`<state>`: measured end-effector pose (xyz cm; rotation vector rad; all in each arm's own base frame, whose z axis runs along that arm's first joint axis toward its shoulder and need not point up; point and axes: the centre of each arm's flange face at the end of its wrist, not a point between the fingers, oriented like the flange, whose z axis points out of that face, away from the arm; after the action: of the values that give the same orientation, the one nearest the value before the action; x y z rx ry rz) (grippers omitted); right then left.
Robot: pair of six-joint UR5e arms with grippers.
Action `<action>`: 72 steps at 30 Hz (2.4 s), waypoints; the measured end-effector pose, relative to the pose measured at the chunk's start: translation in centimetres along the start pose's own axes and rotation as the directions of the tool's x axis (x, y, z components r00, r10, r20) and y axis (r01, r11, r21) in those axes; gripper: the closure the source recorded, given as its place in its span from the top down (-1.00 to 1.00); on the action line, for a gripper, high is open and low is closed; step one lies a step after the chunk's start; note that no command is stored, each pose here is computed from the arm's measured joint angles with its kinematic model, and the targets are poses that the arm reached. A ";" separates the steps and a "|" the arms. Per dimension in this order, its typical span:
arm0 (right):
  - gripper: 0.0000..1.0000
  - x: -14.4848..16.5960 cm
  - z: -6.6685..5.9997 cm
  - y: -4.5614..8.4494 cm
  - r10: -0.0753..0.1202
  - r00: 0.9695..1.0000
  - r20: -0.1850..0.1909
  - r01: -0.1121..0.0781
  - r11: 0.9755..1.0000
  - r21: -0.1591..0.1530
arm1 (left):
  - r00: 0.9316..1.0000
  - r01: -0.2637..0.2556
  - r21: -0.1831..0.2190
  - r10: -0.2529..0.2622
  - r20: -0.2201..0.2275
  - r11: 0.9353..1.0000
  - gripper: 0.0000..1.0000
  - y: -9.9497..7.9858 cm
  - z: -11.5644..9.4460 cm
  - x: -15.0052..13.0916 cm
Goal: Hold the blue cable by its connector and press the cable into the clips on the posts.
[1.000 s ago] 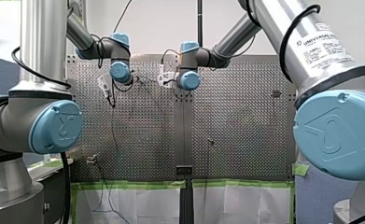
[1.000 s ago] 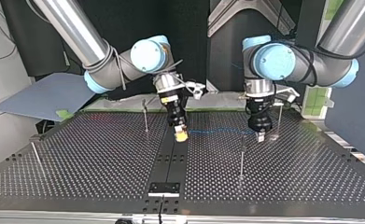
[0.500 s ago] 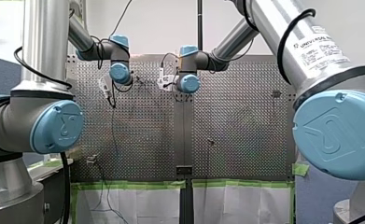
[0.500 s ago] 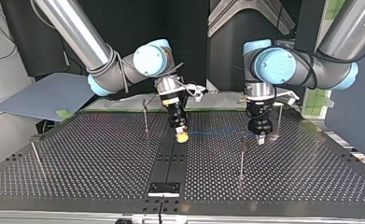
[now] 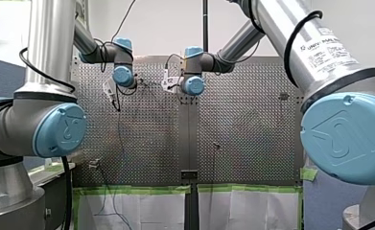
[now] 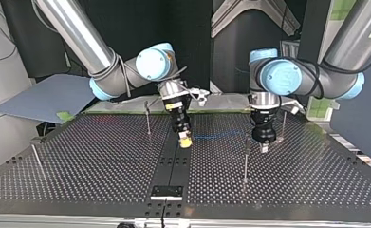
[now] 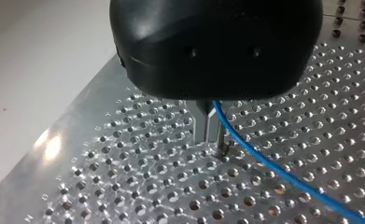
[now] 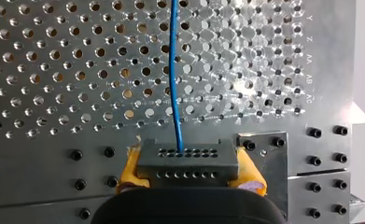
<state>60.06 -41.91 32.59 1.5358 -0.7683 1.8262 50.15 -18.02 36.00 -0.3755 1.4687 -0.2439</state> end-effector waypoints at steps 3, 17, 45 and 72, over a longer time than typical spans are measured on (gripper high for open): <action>-1.00 0.0 0.2 0.4 -0.001 1.000 -0.002 0.001 1.000 -0.005 | 1.000 0.001 0.007 -0.001 0.000 1.000 -1.00 0.1 0.5 -0.1; -1.00 -0.5 1.9 2.9 -0.002 1.000 -0.009 0.002 1.000 -0.030 | 1.000 0.017 0.034 -0.017 -0.015 0.999 -1.00 0.7 2.4 -0.1; -1.00 -0.2 3.0 6.4 -0.009 1.000 -0.018 0.008 0.999 -0.053 | 1.000 0.004 0.027 -0.004 -0.016 1.000 0.33 1.8 3.1 -0.2; -1.00 -0.3 2.9 6.5 -0.009 1.000 -0.004 0.008 0.999 -0.054 | 0.989 -0.090 0.008 0.090 -0.120 0.996 1.00 0.6 -0.2 -1.6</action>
<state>56.93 -48.26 32.48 1.4986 -0.8013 1.7877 49.72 -16.89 37.22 -0.2955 1.6001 -0.1990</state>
